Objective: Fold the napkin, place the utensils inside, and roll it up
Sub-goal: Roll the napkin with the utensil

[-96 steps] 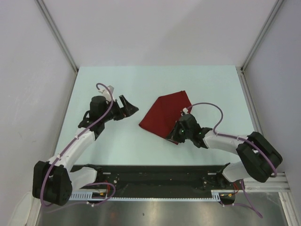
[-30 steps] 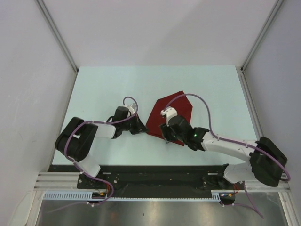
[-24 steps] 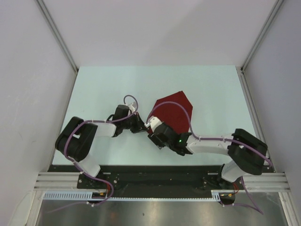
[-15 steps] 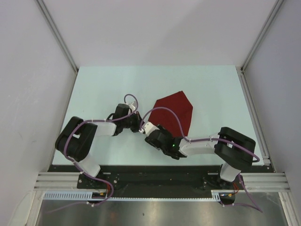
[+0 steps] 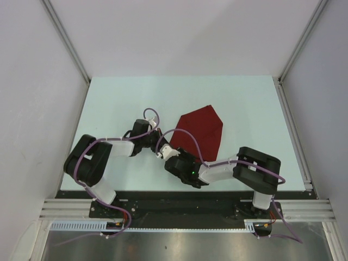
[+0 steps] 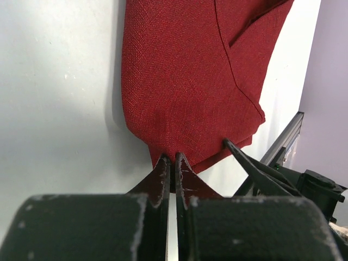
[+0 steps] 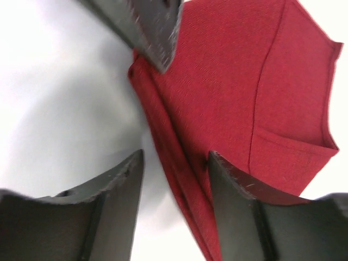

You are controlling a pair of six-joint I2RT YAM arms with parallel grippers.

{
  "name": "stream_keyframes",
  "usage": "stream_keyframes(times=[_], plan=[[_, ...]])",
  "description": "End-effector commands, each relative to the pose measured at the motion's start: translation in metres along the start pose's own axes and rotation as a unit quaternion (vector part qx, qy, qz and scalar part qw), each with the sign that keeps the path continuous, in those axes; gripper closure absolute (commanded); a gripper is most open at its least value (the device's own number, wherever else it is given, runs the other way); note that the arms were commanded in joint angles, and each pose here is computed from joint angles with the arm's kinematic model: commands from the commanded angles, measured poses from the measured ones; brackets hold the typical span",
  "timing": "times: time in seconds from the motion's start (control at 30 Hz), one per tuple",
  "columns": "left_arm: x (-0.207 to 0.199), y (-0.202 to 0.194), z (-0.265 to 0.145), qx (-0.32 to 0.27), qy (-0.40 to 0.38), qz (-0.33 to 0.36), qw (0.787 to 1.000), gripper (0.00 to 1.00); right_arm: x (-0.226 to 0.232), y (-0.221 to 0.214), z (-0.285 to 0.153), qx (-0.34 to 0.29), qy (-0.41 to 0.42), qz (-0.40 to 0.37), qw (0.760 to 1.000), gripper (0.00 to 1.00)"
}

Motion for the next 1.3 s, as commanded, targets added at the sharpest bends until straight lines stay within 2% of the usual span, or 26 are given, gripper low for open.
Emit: stream_keyframes(times=[0.0, 0.03, 0.1, 0.13, 0.23, 0.27, 0.33, 0.37, 0.43, 0.47, 0.53, 0.7, 0.83, 0.9, 1.13, 1.27], plan=[[-0.020, 0.015, -0.005, -0.014, -0.027, 0.011, 0.999, 1.00, -0.005, -0.027, 0.016, 0.057, -0.050, -0.014, 0.997, 0.49], [-0.020, 0.015, -0.004, -0.014, -0.027, 0.011, 0.999, 1.00, -0.003, -0.030, 0.017, 0.063, -0.052, -0.013, 0.997, 0.59], [-0.020, 0.015, -0.004, -0.014, -0.028, 0.012, 0.999, 1.00, 0.001, -0.034, 0.020, 0.073, -0.046, -0.017, 0.996, 0.67], [-0.020, 0.016, -0.005, -0.016, -0.029, 0.011, 0.999, 1.00, 0.003, -0.035, 0.020, 0.074, -0.039, -0.016, 0.996, 0.75], [-0.021, 0.018, -0.007, -0.021, -0.029, 0.015, 0.999, 0.80, 0.010, -0.032, 0.015, 0.068, 0.001, -0.011, 0.998, 0.95], [-0.019, 0.021, -0.008, -0.030, -0.024, 0.015, 0.999, 0.66, 0.013, -0.031, 0.013, 0.066, 0.016, -0.016, 0.998, 0.98], [-0.015, 0.024, -0.011, -0.041, -0.017, 0.013, 0.999, 0.49, 0.017, -0.021, 0.007, 0.056, 0.052, -0.006, 0.997, 1.00], [-0.014, 0.029, -0.017, -0.054, -0.014, 0.012, 0.998, 0.35, 0.015, -0.022, 0.004, 0.063, 0.063, -0.006, 0.996, 1.00], [-0.005, 0.035, -0.026, -0.079, 0.004, 0.013, 0.997, 0.26, 0.015, -0.018, -0.002, 0.077, 0.112, 0.012, 0.991, 1.00], [0.002, 0.039, -0.028, -0.096, 0.022, 0.016, 0.995, 0.23, 0.020, -0.004, -0.006, 0.069, 0.148, 0.029, 0.986, 1.00], [0.014, 0.034, -0.033, -0.107, 0.047, 0.017, 0.993, 0.18, 0.020, -0.004, -0.010, 0.089, 0.193, 0.045, 0.976, 1.00], [0.034, 0.029, -0.051, -0.153, 0.091, 0.039, 0.983, 0.17, 0.015, 0.024, -0.017, 0.101, 0.271, 0.103, 0.952, 1.00], [0.032, 0.024, -0.064, -0.191, 0.076, 0.074, 0.976, 0.19, 0.017, 0.031, -0.020, 0.129, 0.356, 0.139, 0.915, 1.00], [0.027, 0.022, -0.068, -0.205, 0.065, 0.101, 0.971, 0.20, 0.012, 0.027, -0.012, 0.145, 0.371, 0.159, 0.903, 1.00], [0.010, 0.007, -0.065, -0.193, 0.033, 0.158, 0.968, 0.17, 0.011, 0.015, 0.007, 0.198, 0.450, 0.213, 0.844, 1.00], [0.000, 0.006, -0.067, -0.193, 0.015, 0.180, 0.964, 0.21, 0.009, 0.006, 0.019, 0.211, 0.469, 0.242, 0.823, 1.00]])
Point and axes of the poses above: each gripper's point midway between its finger pads, its own z axis out along the fingers, its own x axis along the line the jaws close on, y = z × x, the point moved 1 cm from there along -z, back along the fingers
